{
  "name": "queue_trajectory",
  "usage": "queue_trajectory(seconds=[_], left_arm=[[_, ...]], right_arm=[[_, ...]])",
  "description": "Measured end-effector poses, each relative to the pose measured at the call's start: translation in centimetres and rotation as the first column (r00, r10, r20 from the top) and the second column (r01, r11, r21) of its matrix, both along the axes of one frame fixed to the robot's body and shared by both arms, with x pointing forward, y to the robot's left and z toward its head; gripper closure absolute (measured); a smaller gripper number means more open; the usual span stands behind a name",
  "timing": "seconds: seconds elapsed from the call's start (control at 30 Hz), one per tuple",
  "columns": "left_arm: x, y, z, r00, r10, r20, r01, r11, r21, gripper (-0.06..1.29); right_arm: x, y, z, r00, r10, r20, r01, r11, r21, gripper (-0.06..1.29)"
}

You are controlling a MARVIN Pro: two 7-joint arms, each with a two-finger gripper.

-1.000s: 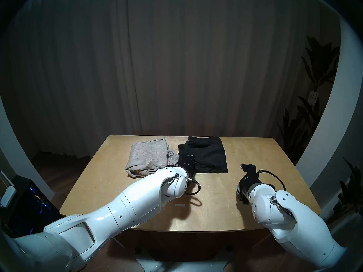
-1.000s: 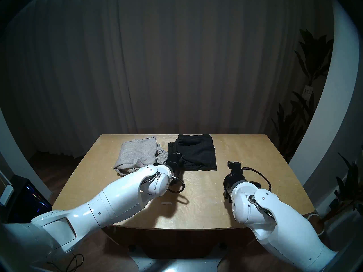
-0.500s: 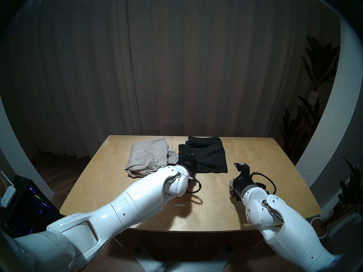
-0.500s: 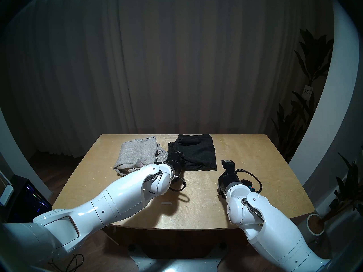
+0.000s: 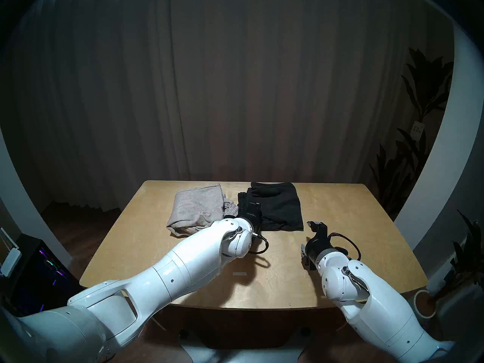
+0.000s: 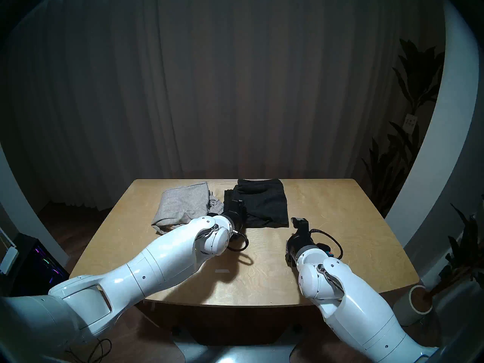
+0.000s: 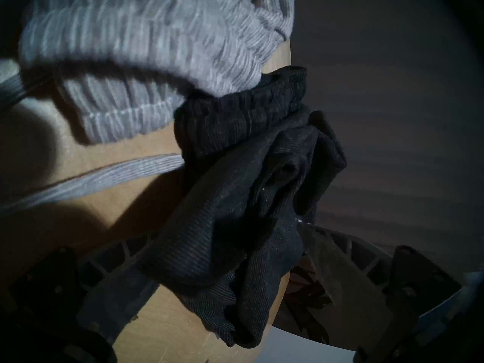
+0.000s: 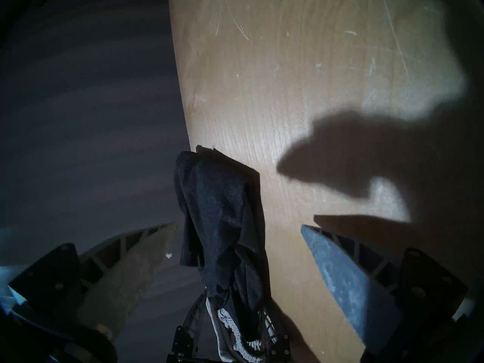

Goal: Fold pants twice and stack them

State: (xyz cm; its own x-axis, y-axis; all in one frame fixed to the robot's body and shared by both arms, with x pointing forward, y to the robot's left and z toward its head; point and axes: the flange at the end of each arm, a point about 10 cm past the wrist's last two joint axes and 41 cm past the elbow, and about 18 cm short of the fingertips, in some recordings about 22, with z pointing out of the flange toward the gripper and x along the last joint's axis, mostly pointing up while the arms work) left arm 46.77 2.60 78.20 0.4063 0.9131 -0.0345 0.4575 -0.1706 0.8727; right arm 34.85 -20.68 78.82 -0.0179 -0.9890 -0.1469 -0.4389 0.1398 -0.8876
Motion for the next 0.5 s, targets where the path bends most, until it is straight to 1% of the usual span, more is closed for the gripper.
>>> queue_trajectory(seconds=[0.17, 0.33, 0.5], left_arm=[[0.5, 0.0, -0.1, 1.0, -0.005, 0.008, 0.005, 1.0, -0.002, 0.04], [1.0, 0.0, -0.1, 1.0, -0.01, 0.012, 0.01, 1.0, -0.002, 0.04], [1.7, 0.0, -0.2, 1.0, -0.018, 0.014, 0.018, 1.0, -0.002, 0.04]], right_arm=[[0.5, 0.5, -0.4, 1.0, -0.001, -0.003, 0.0, 1.0, -0.004, 0.0], [1.3, 0.9, -0.4, 1.0, -0.016, -0.008, 0.016, 1.0, -0.009, 0.0], [2.6, 1.2, -0.4, 0.999, -0.036, -0.02, 0.036, 0.999, -0.017, 0.01]])
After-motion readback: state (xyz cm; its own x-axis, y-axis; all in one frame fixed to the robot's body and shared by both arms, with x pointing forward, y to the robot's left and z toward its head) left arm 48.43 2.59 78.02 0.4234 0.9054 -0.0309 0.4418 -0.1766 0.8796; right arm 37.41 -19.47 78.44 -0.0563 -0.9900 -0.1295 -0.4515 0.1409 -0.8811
